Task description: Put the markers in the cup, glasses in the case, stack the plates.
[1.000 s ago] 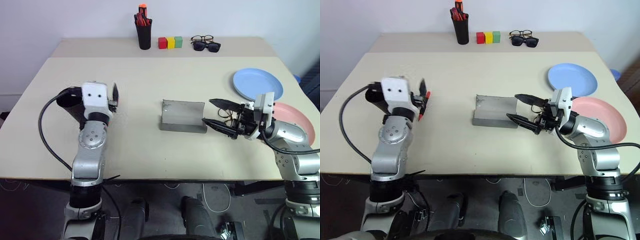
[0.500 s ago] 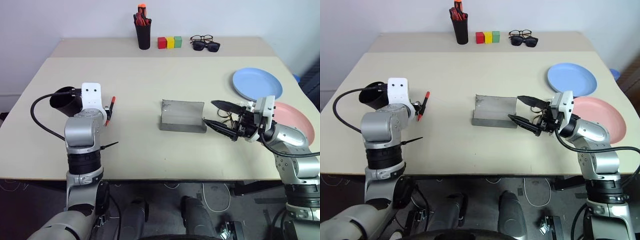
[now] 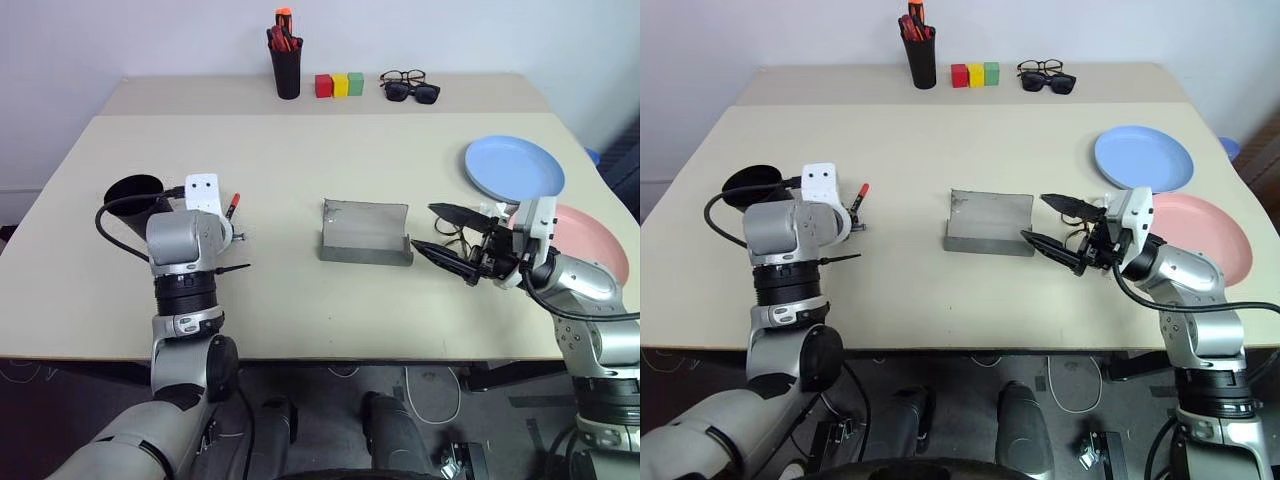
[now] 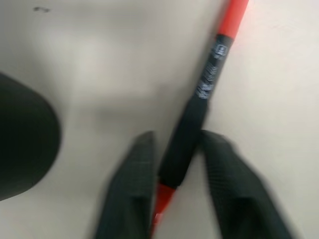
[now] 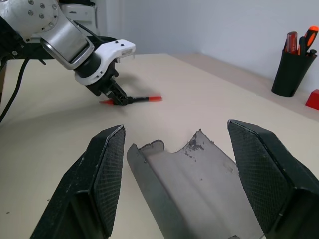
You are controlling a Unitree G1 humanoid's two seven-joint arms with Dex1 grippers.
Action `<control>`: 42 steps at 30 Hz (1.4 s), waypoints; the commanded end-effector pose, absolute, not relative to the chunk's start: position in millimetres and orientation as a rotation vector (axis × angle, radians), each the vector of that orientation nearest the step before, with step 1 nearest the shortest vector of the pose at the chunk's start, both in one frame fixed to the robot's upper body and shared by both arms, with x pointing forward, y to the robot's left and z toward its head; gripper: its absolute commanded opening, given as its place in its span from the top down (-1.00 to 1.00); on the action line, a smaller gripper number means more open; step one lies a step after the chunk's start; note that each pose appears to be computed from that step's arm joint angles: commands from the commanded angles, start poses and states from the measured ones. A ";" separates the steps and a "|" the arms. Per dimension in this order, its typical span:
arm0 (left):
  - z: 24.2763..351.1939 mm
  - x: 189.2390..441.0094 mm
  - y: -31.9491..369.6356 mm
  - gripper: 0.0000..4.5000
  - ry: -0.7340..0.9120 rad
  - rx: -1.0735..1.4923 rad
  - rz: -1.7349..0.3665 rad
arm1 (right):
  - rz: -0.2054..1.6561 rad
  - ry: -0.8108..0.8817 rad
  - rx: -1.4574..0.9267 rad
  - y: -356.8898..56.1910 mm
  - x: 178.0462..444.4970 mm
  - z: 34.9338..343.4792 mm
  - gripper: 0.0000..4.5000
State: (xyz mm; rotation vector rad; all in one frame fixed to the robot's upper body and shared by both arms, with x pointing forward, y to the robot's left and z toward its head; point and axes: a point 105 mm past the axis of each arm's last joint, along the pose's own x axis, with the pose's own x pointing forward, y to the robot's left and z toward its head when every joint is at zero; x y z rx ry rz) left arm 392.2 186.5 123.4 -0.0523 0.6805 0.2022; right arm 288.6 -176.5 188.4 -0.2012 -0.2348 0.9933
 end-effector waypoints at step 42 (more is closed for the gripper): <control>218.0 334.7 261.9 0.97 -0.514 0.430 0.699 | 1.328 -0.415 -0.073 -118.9 289.4 231.0 -0.48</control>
